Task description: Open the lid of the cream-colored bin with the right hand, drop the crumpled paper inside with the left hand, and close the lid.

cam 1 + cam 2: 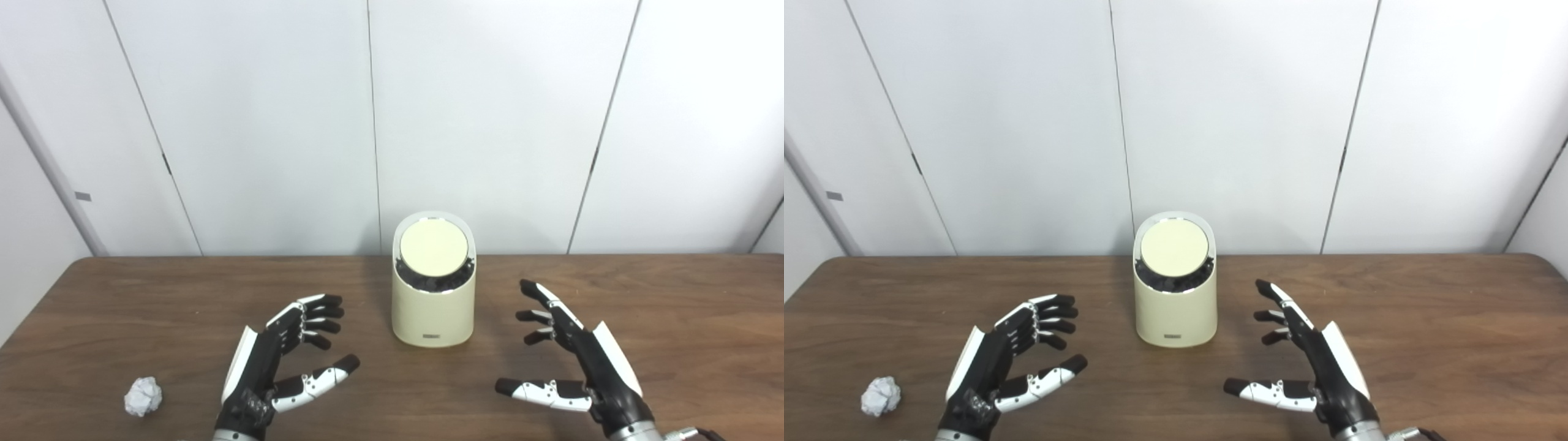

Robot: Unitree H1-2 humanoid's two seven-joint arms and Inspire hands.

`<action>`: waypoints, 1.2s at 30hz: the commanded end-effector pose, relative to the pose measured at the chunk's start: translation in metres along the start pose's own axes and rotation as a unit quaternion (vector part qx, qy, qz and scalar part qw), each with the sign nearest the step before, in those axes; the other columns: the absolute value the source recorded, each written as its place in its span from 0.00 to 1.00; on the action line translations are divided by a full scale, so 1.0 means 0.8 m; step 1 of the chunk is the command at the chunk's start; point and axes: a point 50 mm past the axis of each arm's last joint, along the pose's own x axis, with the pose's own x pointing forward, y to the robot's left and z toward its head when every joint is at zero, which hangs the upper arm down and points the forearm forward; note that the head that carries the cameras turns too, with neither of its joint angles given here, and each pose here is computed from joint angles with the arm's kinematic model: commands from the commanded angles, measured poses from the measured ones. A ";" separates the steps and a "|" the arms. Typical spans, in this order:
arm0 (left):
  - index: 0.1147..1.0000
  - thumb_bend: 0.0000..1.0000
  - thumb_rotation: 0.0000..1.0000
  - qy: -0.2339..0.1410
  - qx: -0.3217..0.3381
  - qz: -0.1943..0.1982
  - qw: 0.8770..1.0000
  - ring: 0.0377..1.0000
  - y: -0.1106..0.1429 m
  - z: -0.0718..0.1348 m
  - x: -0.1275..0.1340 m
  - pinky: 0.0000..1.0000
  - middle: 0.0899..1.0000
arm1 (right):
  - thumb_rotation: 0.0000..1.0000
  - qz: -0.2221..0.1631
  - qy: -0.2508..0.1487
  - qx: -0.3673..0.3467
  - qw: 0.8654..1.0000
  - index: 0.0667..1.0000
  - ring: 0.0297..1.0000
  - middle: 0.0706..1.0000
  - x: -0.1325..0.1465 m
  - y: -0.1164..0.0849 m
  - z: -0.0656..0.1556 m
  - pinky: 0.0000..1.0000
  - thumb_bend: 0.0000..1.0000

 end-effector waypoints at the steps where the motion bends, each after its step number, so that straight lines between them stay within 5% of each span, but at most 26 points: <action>1: 0.79 0.69 0.20 -0.032 0.005 0.005 0.999 0.72 0.009 0.016 0.013 0.61 0.76 | 0.33 -0.013 -0.035 0.004 0.999 0.90 0.78 0.91 0.010 -0.006 0.017 0.62 0.71; 12: 0.89 0.74 0.19 -0.015 0.010 -0.024 1.000 0.84 0.018 0.001 0.014 0.76 0.88 | 0.36 -0.010 -0.015 0.014 1.000 0.97 0.84 0.93 0.010 -0.005 0.010 0.70 0.74; 29: 0.81 0.72 0.22 -0.021 0.004 0.006 1.000 0.75 0.013 -0.012 0.013 0.65 0.78 | 0.41 -0.015 -0.014 0.004 1.000 0.93 0.81 0.90 0.011 0.005 0.003 0.65 0.76; 36: 0.80 0.70 0.20 -0.023 0.023 0.008 0.999 0.76 0.022 -0.004 0.019 0.65 0.78 | 0.34 -0.022 -0.030 -0.004 0.999 0.93 0.83 0.92 0.030 0.000 0.013 0.66 0.72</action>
